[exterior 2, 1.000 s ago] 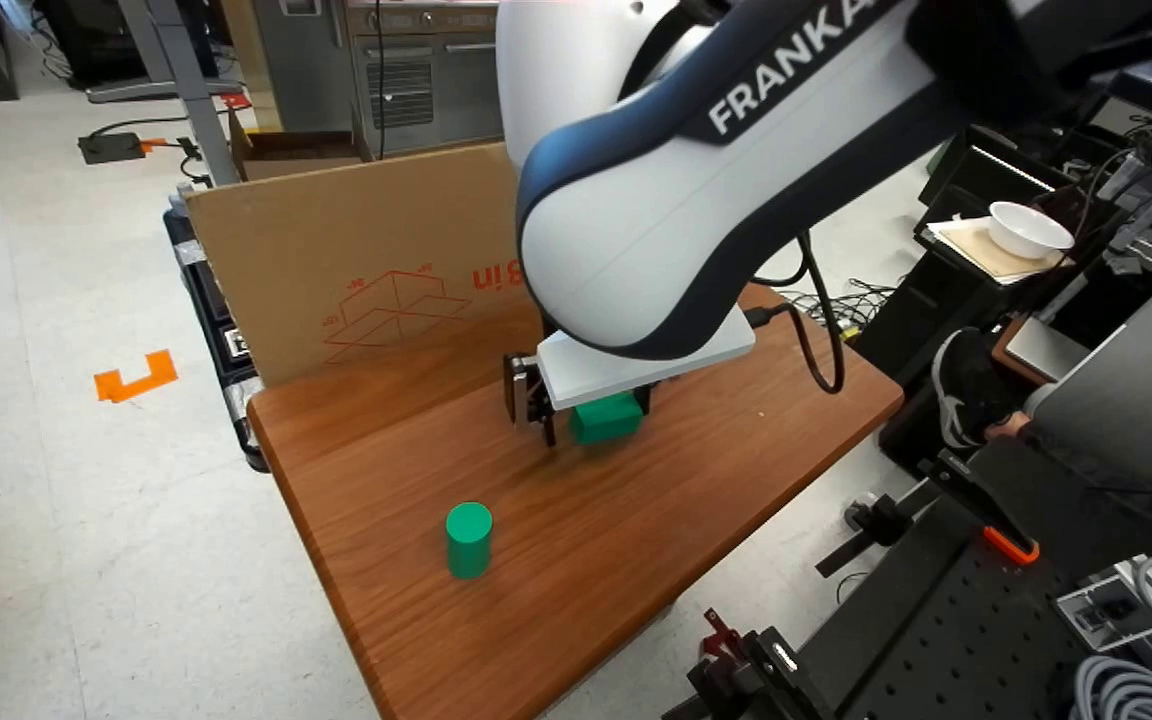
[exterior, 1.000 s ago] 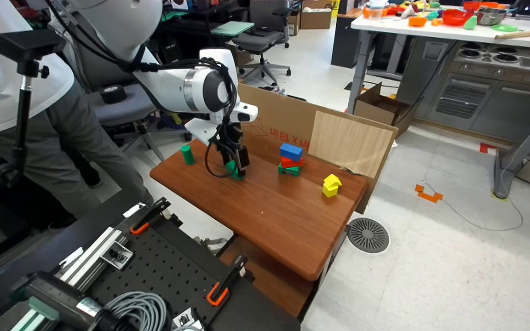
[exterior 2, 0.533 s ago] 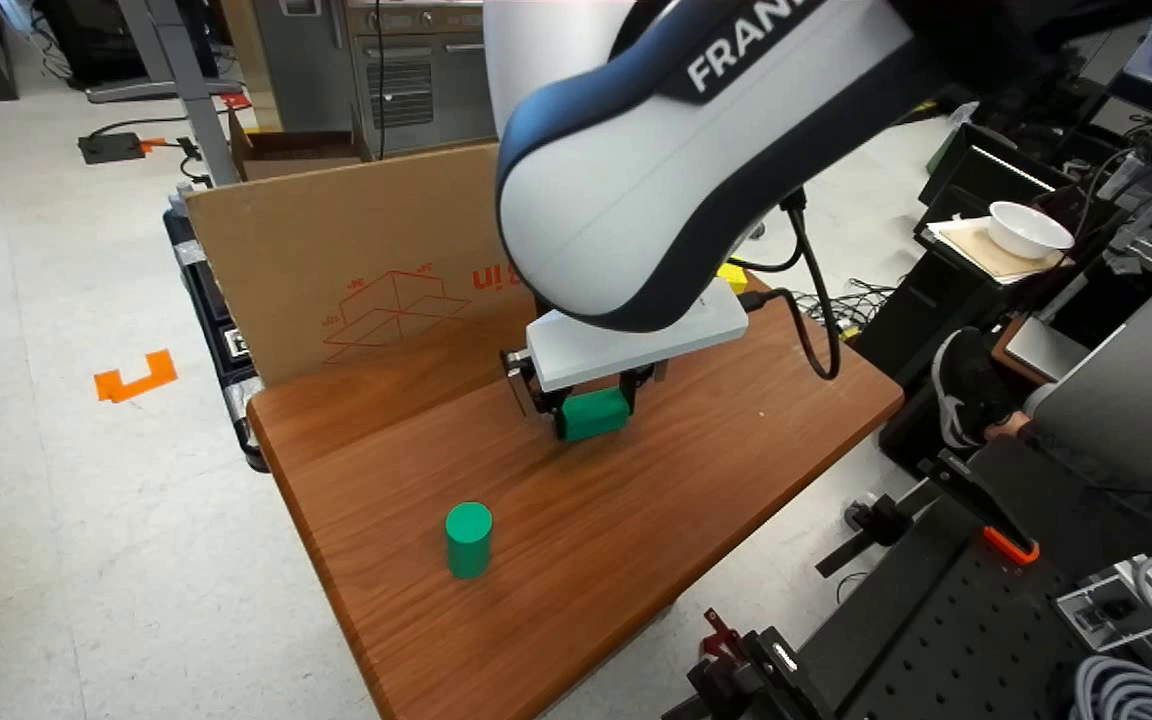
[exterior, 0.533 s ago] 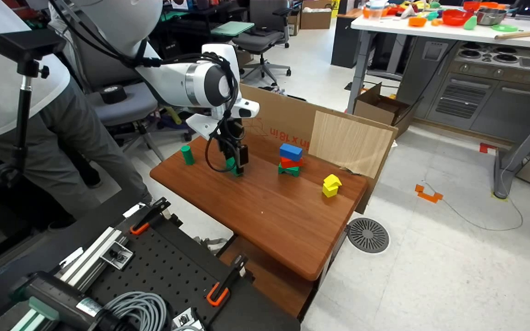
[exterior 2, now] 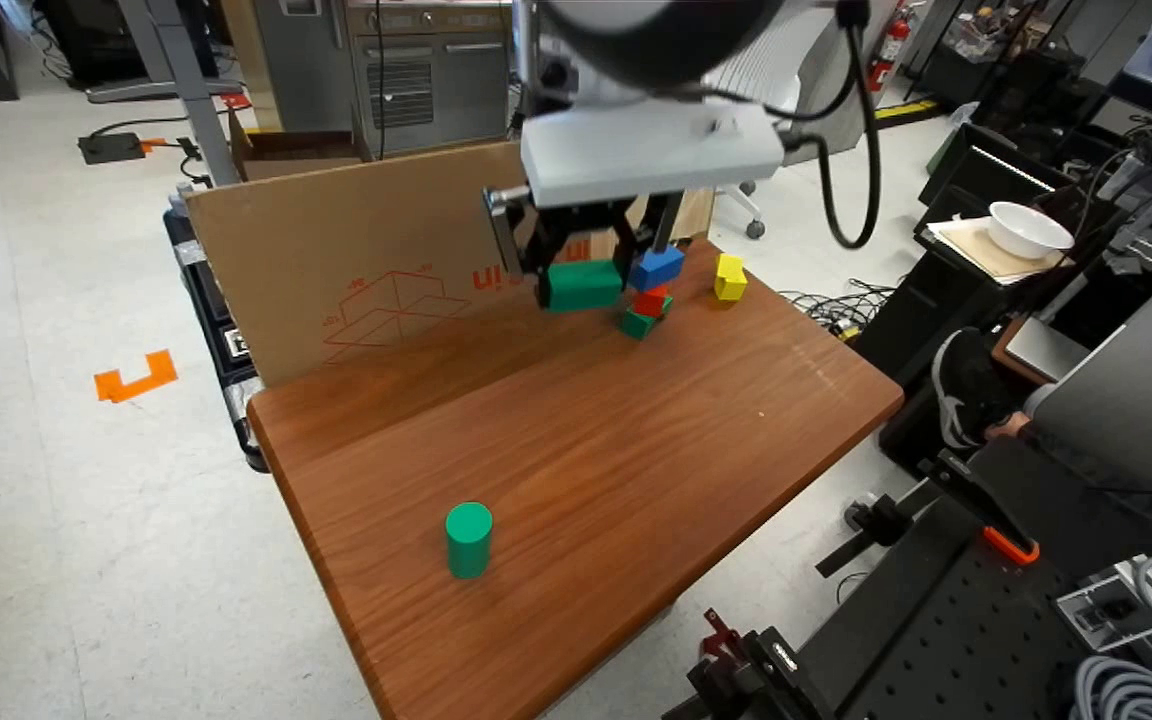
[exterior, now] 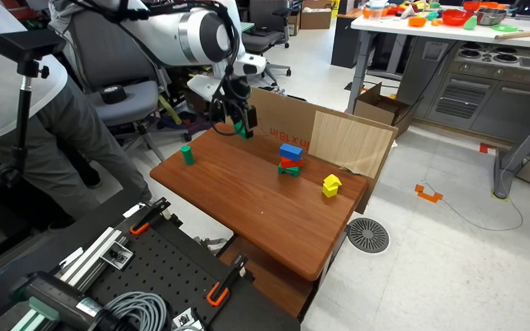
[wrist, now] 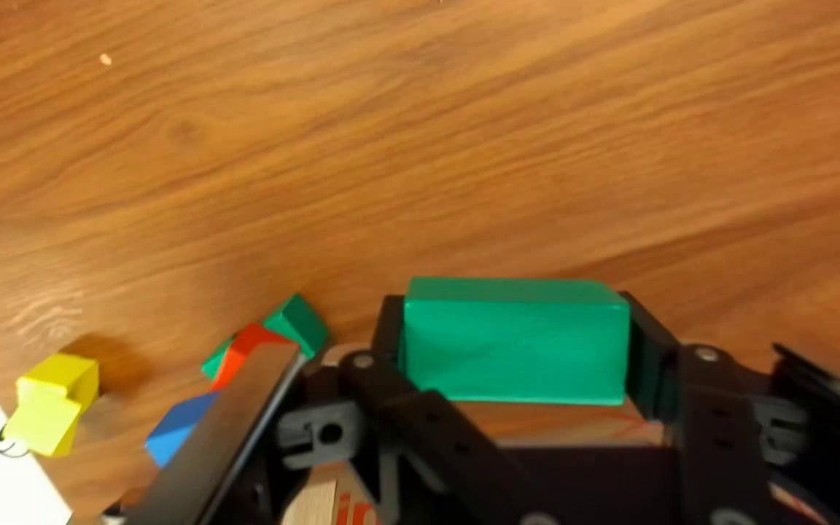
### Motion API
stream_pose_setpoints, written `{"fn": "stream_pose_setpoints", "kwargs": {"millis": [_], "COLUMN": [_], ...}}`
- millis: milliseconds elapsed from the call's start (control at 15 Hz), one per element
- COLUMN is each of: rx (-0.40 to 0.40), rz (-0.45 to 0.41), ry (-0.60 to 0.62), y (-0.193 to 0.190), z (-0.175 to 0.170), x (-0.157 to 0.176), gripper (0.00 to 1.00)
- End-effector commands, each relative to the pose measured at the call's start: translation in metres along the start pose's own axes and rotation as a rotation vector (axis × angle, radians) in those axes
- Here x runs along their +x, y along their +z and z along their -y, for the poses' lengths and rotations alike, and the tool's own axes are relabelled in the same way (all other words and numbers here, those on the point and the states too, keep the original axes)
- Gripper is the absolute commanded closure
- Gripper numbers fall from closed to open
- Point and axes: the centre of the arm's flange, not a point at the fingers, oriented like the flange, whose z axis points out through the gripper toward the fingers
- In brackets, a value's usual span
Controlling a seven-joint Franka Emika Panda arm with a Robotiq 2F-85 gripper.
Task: Move the green block in the center of the table forwards
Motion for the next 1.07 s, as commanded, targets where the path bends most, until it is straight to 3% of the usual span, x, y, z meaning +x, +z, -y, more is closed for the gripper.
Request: {"fn": "stream_pose_setpoints", "kwargs": {"millis": [0, 333, 733, 1000], "rx": [0.007, -0.047, -0.119, -0.128], "rz": [-0.023, -0.019, 0.007, 0.036], "ry": [0.015, 0.117, 0.303, 0.368], "y": [-0.073, -0.099, -0.078, -0.064], "z": [-0.029, -0.060, -0.089, -0.097], "x": [0.001, 0.013, 0.025, 0.015], "gripper": [0.57, 0.57, 0.57, 0.57]}}
